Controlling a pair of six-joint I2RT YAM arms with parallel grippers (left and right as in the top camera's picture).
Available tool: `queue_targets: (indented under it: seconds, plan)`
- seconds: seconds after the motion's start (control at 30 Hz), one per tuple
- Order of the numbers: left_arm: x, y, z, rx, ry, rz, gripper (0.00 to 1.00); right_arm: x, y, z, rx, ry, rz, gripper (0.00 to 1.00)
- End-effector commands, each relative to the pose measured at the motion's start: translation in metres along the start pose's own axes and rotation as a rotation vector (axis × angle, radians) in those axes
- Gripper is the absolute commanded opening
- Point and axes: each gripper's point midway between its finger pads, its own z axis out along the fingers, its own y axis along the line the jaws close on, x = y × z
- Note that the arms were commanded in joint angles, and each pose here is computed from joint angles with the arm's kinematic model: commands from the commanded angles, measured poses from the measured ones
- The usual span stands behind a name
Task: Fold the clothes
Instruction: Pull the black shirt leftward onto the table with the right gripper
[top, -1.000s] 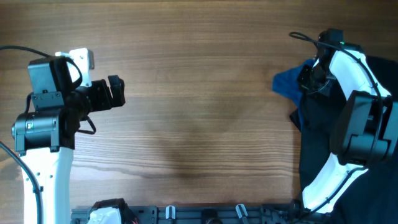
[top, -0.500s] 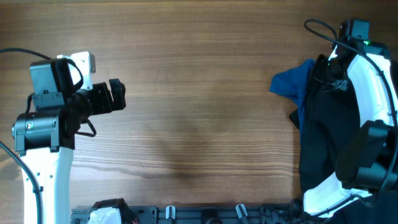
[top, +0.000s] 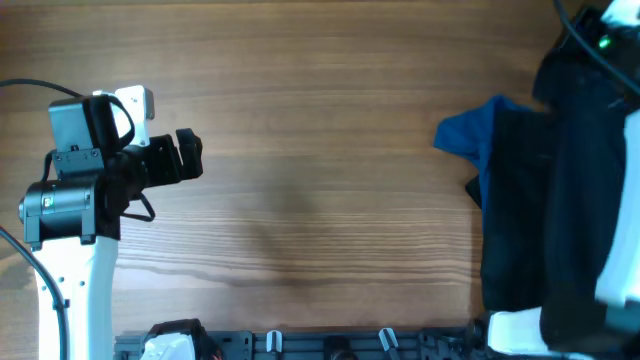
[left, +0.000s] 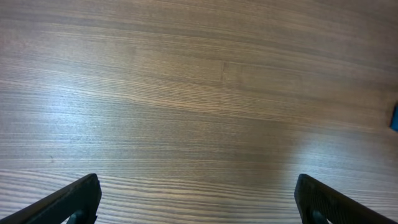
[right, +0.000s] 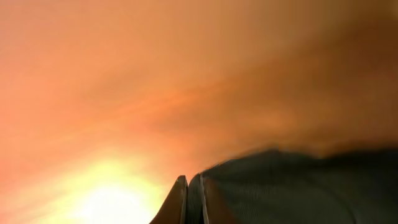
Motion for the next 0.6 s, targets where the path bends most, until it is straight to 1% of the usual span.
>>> queue_targets:
  seconds: [0.0,0.07,0.13,0.23,0.3,0.33,0.37,0.4,0.5,0.57]
  plan:
    - [-0.008,-0.005,-0.007,0.017,-0.026,-0.052,1.0,-0.009,0.114,-0.046,-0.423,-0.034,-0.054,0.04]
    - [-0.01,0.012,-0.011,-0.076,-0.054,-0.132,1.0,0.008,0.174,-0.063,-0.568,-0.005,-0.101,0.04]
    - [-0.013,0.027,-0.019,-0.158,-0.092,-0.2,1.0,0.039,0.227,-0.073,-0.683,0.061,-0.169,0.04]
    - [-0.018,0.044,-0.041,-0.246,-0.176,-0.267,1.0,0.108,0.306,-0.091,-0.827,0.201,-0.302,0.04]
    - [-0.025,0.053,-0.063,-0.284,-0.249,-0.284,1.0,0.157,0.342,-0.096,-0.836,0.28,-0.389,0.04]
    - [-0.03,0.057,-0.078,-0.306,-0.297,-0.295,1.0,0.177,0.353,-0.095,-0.81,0.3,-0.43,0.23]
    - [-0.034,0.062,-0.093,-0.328,-0.345,-0.306,1.0,0.195,0.362,-0.091,-0.75,0.303,-0.466,0.51]
    - [-0.037,0.063,-0.106,-0.337,-0.384,-0.313,1.0,0.2,0.364,-0.085,-0.703,0.293,-0.475,0.63]
    - [-0.042,0.063,-0.131,-0.339,-0.459,-0.323,1.0,0.191,0.357,-0.073,-0.6,0.232,-0.475,0.73]
    - [-0.042,0.06,-0.137,-0.325,-0.476,-0.32,1.0,0.172,0.345,-0.069,-0.545,0.19,-0.438,0.76]
